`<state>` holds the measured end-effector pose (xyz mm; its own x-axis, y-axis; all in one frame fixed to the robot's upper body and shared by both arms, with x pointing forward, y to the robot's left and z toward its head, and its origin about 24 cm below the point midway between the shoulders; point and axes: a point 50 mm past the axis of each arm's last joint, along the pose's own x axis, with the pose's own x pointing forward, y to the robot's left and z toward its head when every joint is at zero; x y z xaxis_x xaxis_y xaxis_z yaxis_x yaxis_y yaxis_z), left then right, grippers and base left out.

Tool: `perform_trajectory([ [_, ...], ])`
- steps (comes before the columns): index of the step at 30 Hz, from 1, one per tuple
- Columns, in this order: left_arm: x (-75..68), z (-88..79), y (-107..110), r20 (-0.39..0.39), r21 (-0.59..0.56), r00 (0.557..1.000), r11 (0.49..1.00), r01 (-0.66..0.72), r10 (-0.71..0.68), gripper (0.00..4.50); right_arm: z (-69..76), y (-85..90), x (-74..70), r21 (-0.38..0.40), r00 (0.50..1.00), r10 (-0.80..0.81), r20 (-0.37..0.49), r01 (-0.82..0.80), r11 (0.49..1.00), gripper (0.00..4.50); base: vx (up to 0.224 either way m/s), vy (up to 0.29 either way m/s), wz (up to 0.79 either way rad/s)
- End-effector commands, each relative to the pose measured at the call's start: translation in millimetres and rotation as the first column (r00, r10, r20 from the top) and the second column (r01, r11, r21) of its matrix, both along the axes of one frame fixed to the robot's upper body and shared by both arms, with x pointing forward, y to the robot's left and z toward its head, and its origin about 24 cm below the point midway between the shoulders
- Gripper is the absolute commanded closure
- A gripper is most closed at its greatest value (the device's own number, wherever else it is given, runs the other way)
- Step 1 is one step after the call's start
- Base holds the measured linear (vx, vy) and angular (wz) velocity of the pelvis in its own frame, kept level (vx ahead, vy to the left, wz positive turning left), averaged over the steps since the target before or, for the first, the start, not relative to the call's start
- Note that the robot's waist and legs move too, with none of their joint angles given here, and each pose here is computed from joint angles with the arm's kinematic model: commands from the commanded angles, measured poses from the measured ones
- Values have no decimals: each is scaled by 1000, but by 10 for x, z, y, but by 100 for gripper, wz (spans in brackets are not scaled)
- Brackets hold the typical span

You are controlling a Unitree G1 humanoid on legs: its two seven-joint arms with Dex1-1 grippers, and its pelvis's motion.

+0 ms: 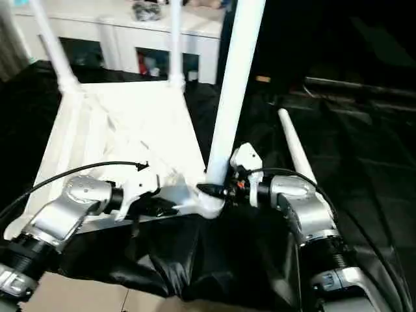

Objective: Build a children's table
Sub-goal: Insert table leg to table base

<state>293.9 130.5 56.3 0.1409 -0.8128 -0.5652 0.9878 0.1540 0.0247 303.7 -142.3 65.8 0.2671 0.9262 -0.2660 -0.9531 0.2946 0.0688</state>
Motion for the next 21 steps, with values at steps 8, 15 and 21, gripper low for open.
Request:
perform_trajectory([
  [8, 44, 202, -168, 63, -26, 993, 994, 103, -101, 450, -395, 15, -256, -80, 980, 106, -168, -121, 989, 262, 0, 0, 0],
  [15, 138, 248, -233, 103, -70, 995, 997, 19, -11, 450, -406, 37, -149, -84, 992, 1, -122, -11, 996, 262, 0, 0, 0],
  [21, 324, 340, -384, 164, -153, 964, 971, -184, 209, 450, -488, 33, 178, -126, 914, -403, -48, 394, 910, 262, -17, 2, -3],
])
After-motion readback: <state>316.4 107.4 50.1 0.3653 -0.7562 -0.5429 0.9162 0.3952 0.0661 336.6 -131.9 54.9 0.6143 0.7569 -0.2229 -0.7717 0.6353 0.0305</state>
